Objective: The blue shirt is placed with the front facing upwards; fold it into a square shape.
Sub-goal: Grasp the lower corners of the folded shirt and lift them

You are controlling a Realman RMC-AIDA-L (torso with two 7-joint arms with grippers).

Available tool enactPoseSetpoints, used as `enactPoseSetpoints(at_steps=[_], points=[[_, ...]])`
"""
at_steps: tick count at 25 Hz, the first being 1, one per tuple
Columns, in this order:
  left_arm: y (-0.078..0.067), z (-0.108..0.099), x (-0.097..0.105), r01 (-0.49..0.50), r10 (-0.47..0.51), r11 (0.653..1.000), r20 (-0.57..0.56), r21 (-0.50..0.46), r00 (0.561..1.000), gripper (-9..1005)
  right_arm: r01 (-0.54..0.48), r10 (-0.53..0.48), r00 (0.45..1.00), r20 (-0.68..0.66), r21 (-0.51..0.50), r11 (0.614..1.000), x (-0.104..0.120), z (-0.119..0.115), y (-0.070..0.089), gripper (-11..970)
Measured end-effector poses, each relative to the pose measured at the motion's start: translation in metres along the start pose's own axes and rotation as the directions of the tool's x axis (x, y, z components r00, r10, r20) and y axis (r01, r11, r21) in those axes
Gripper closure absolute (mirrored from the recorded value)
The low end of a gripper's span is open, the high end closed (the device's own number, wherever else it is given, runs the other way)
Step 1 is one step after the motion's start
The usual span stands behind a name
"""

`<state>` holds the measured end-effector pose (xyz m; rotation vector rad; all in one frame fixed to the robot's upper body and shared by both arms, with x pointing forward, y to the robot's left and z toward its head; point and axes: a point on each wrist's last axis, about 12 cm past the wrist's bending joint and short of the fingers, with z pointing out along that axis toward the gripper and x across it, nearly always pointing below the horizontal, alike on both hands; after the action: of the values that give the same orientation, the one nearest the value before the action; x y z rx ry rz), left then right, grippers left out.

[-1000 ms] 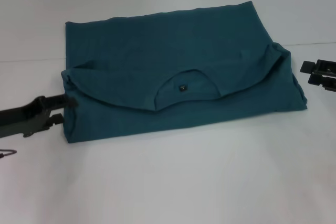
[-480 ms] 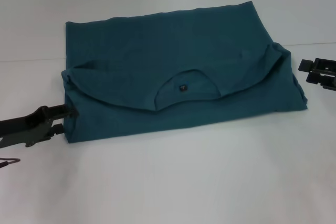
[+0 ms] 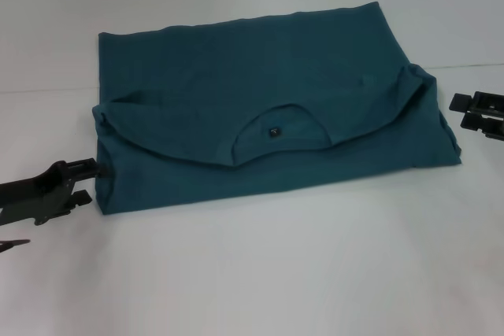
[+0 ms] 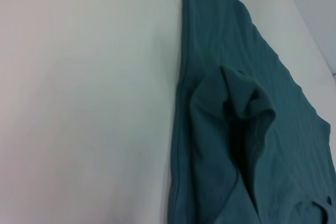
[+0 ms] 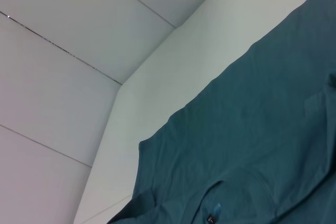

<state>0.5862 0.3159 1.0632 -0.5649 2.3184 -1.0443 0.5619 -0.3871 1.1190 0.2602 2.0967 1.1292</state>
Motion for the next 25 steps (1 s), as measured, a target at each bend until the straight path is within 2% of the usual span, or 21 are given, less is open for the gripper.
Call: enactPoseSetpoints(at_steps=[25], points=[[0.002, 0.015, 0.003, 0.051, -0.051, 0.998, 0.008, -0.047, 0.999, 347, -0.015, 0.015, 1.000, 0.004, 0.026, 1.000, 0.003, -0.001, -0.006, 350]])
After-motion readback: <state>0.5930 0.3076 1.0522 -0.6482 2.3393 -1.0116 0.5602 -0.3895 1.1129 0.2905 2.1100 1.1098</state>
